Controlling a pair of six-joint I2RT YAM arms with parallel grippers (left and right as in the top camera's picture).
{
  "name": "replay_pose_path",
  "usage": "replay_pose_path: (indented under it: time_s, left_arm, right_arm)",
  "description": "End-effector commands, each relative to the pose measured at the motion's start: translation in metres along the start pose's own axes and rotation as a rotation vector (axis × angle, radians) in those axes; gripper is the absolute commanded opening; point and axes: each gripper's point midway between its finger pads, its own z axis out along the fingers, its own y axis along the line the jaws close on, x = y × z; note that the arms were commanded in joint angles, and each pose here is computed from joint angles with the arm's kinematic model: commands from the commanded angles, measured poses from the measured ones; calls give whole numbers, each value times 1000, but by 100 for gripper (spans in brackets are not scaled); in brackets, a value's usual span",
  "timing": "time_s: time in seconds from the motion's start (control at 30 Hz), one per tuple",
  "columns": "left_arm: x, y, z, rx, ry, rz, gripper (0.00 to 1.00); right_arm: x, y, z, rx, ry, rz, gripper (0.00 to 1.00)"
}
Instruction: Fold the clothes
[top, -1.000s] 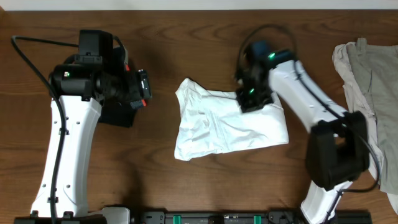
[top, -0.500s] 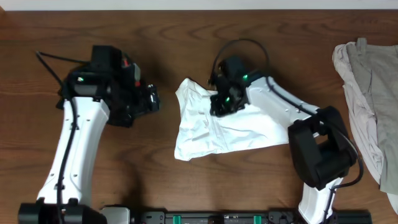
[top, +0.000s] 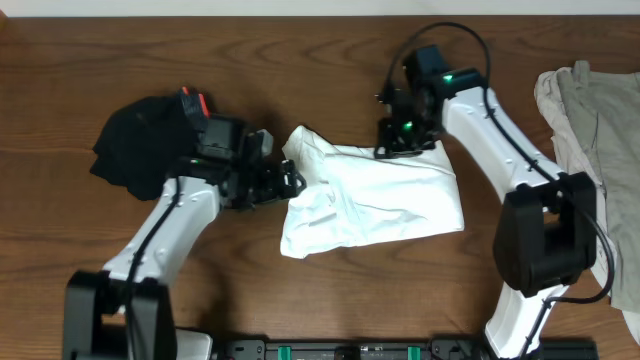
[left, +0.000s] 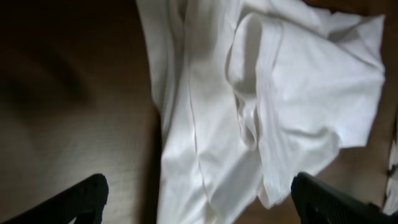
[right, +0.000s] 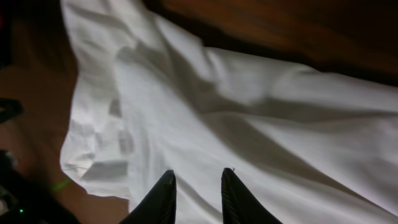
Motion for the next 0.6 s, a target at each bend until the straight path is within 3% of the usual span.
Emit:
replay_pose_path:
  time_s: [0.0, 0.2, 0.37, 0.43, 0.57]
  left_arm:
    - [-1, 8, 20, -17, 19, -31, 96]
    - [-1, 25, 54, -31, 63, -88, 96]
    - [6, 18, 76, 11, 105, -90, 89]
    - [10, 12, 82, 18, 115, -78, 84]
    - [20, -1, 89, 24, 139, -42, 56]
  right_arm:
    - [-5, -23, -22, 21, -34, 37, 22]
    - [7, -58, -48, 24, -26, 142, 21]
    - [7, -77, -70, 32, -74, 164, 21]
    - [7, -83, -77, 35, -93, 181, 21]
    - [7, -93, -88, 39, -121, 205, 21]
